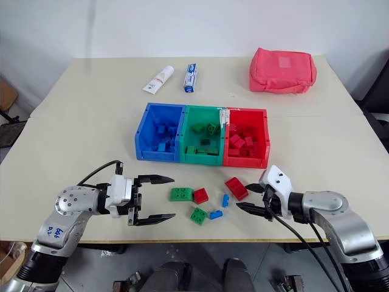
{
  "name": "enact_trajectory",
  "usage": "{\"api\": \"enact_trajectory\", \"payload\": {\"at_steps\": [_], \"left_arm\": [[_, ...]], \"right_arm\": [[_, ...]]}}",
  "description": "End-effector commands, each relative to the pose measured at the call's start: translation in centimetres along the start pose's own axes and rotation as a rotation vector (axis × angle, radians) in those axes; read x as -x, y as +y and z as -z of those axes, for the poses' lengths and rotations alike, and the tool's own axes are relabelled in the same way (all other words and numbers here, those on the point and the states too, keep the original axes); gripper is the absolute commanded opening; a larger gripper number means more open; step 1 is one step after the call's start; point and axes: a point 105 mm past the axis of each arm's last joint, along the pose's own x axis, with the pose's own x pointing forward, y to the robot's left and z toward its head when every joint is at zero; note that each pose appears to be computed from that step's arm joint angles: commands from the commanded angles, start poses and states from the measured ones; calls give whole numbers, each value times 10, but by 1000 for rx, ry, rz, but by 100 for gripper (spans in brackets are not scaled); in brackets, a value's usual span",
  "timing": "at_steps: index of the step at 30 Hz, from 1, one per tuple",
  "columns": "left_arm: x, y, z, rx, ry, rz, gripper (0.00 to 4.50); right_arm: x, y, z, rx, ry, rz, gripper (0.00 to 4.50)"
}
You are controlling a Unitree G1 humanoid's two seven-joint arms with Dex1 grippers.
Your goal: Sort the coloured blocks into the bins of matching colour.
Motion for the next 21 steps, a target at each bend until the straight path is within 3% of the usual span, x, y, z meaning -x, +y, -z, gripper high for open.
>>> {"api": "enact_trajectory", "payload": {"at_steps": [1,6,12,20,21], "left_arm": [[3,2,-4,-29,-2,-7,450],[2,3,-5,-29,-5,-4,450],[1,4,-5,-32,-4,-5,450],[-2,6,-5,-34,-13,0,450],[-2,6,-5,-34,-14,1,450]], "right_arm": [[-1,-8,-5,30,-15,90,337],[-7,-19,-1,11,19,210,337],[-16,2,5,-57,28,172,337],[-20,3,1,-29,-1,187,337],[-19,1,2,-25,-4,192,319]]}}
